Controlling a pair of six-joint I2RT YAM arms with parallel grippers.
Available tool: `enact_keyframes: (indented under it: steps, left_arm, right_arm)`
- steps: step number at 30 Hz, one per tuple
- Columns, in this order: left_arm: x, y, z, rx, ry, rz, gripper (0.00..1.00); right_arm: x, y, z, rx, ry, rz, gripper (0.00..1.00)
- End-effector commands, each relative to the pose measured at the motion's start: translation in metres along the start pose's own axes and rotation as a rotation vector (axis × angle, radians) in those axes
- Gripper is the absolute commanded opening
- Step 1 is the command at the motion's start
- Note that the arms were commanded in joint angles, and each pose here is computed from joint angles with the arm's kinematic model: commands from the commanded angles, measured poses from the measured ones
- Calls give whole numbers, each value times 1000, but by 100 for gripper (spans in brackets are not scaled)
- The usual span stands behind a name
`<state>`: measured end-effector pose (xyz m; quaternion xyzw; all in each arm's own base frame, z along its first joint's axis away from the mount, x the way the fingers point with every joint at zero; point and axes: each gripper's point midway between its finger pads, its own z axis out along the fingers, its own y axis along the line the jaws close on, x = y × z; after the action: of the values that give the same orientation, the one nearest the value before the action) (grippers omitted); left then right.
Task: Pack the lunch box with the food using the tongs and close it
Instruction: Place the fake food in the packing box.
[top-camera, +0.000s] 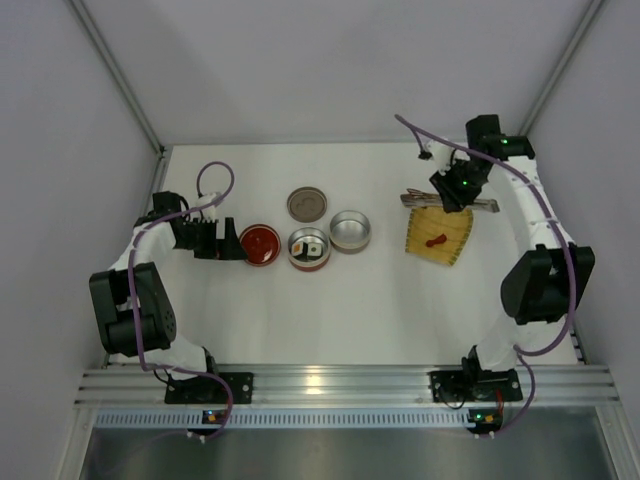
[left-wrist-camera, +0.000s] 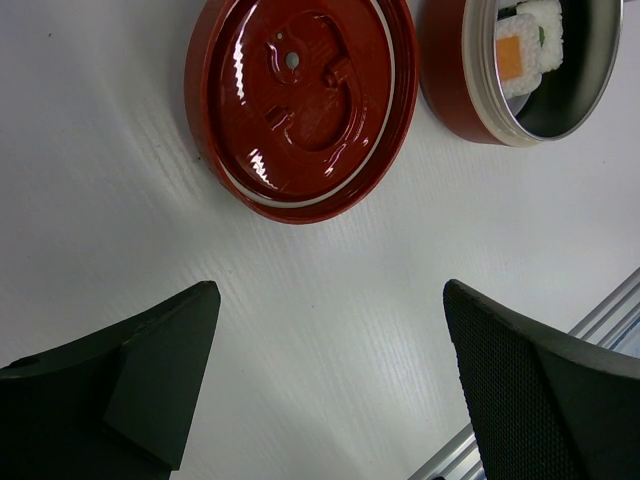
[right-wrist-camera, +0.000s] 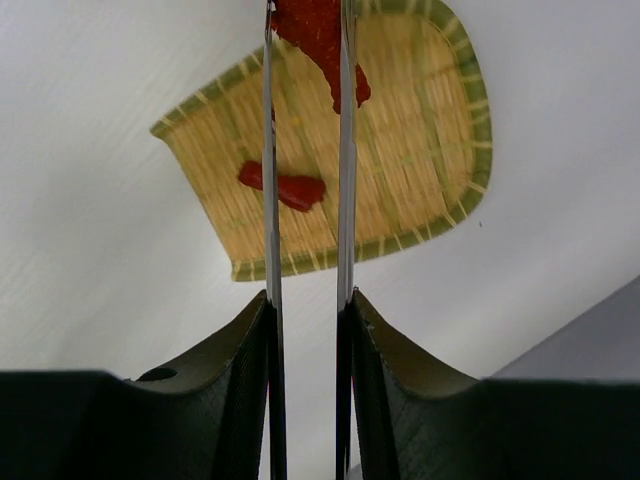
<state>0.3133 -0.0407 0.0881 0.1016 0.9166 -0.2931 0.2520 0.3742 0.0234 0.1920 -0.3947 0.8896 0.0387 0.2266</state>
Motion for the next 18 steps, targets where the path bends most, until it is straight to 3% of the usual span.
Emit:
enact_keyframes:
  steps: [1,6,18]
  left_arm:
    - [-16,-5,-6,25,-59,35,98]
    - [-14,-5,-6,19,-57,37,98]
    - [-4,-3,-5,4,-44,50,98]
  right_arm:
    - [-51,53,-19,-54,-122,-74,23]
    - [-87,88,4,-102,-165,-96,23]
    - [-111,136,43,-195,-152,-145,24]
